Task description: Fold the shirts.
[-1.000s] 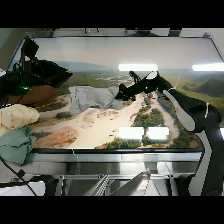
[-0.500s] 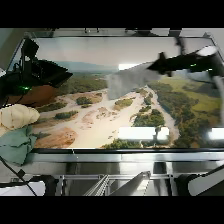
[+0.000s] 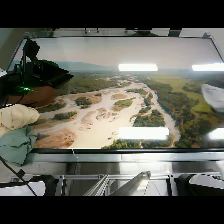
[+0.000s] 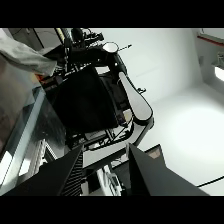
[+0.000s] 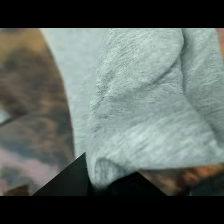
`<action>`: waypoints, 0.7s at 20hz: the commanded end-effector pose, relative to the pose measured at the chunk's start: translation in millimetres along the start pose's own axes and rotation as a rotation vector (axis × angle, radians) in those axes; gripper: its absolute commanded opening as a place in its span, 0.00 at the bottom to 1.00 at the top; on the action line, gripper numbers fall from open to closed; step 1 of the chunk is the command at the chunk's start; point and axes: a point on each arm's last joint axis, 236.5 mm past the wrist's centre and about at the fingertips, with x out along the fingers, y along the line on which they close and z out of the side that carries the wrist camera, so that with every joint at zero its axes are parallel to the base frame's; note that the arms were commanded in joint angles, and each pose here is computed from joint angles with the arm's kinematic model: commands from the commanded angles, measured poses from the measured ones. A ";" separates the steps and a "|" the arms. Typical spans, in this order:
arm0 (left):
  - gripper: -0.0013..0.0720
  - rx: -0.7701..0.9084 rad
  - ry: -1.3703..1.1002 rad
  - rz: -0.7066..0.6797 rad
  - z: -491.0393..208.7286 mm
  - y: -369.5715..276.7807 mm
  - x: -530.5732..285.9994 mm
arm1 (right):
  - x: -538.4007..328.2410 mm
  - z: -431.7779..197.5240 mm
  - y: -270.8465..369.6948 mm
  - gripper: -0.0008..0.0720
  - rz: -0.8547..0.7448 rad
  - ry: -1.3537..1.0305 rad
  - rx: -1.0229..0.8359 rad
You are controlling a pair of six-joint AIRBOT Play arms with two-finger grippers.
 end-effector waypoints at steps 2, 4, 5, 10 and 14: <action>0.41 -0.010 0.011 0.032 -2.8 7.4 -0.1 | 15.5 -55.8 -126.0 0.04 -0.066 0.037 0.223; 0.41 -0.010 0.007 0.037 -1.7 8.6 -0.1 | 4.4 -65.8 -155.9 0.04 -0.066 0.019 0.290; 0.41 -0.010 0.006 0.037 -1.6 8.7 -0.1 | -3.2 -67.6 -167.2 0.04 -0.072 -0.003 0.312; 0.41 -0.009 0.000 0.042 -0.2 9.8 -0.2 | -16.2 -83.3 -176.8 0.97 -0.048 0.012 0.431; 0.39 -0.001 0.004 0.040 0.6 7.3 -0.3 | -23.0 -107.4 -146.1 0.24 0.027 0.134 0.575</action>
